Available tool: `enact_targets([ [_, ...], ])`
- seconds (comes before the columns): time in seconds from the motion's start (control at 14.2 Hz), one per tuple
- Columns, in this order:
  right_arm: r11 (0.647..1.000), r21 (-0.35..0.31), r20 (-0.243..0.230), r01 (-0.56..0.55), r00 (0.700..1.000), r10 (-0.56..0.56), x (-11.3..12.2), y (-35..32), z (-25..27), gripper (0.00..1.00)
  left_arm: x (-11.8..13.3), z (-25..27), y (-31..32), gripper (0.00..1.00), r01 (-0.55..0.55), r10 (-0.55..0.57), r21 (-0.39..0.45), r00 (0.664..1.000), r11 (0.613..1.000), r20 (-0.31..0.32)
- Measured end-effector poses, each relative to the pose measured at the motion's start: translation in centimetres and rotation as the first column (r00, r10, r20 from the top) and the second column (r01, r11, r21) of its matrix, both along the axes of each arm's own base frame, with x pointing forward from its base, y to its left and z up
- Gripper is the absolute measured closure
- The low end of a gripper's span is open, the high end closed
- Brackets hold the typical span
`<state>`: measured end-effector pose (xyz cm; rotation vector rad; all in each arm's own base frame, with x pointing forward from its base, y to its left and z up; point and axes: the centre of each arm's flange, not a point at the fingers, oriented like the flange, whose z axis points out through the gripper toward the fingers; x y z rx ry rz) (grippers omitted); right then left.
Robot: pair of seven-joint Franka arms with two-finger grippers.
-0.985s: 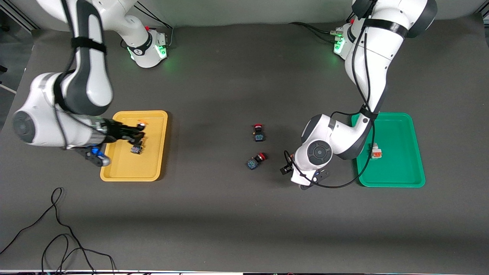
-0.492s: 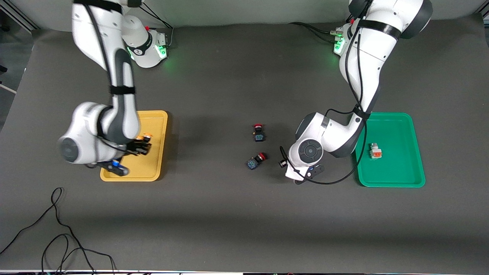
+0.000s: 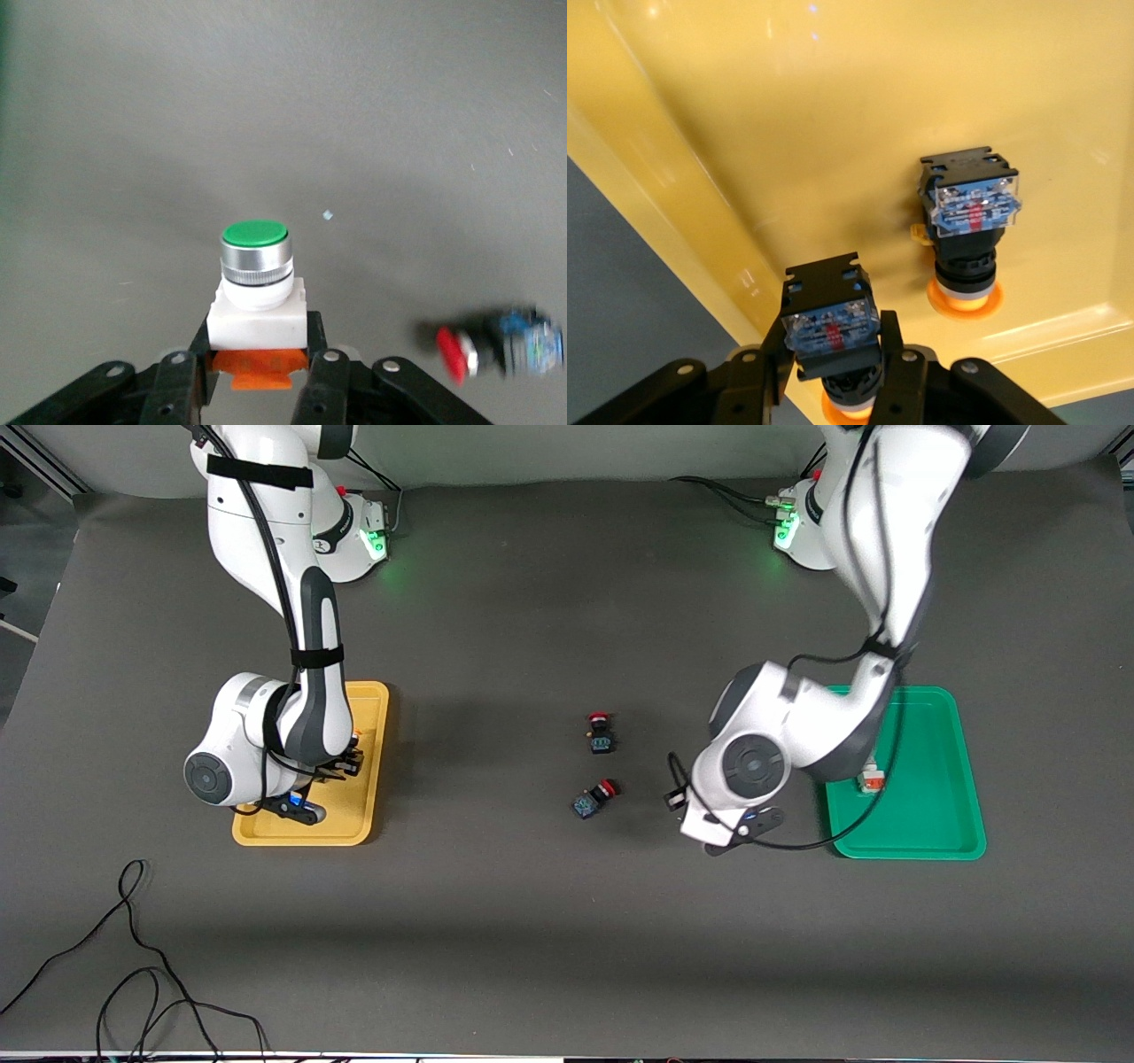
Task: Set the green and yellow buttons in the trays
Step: 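Place the blue button in the yellow tray while the left gripper carries another, then place the white button in the green tray while the right gripper withdraws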
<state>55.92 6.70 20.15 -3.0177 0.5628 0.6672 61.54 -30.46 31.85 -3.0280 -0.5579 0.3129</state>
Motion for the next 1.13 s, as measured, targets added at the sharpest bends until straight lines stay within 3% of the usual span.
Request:
enact_targets([
  [0.21,1.000,0.001,0.037,-0.009,0.999,0.009,1.0,0.0,3.1,0.31,0.8,5.6,9.1,0.59,0.163,-0.164,-0.028,0.986,0.986,-0.037],
  [0.42,0.999,-0.025,0.161,-0.035,0.986,0.039,2.7,-1.0,12.8,0.02,0.8,6.3,24.4,0.59,0.271,-0.277,-0.096,0.959,0.958,-0.058],
  [0.63,1.000,-0.011,0.301,-0.018,0.953,0.020,2.1,-3.3,24.0,0.00,-0.4,3.8,38.4,0.59,0.316,-0.323,-0.128,0.946,0.940,-0.039],
  [0.84,1.000,-0.003,0.419,-0.025,0.908,0.024,0.3,-3.3,31.9,0.00,-1.1,-3.9,40.0,0.59,0.362,-0.363,-0.090,0.932,0.928,0.000],
  [1.13,0.999,-0.003,0.457,-0.046,0.888,0.042,-1.2,-2.5,35.3,0.00,-2.7,-13.0,39.9,0.59,0.387,-0.390,-0.093,0.921,0.917,-0.010],
])
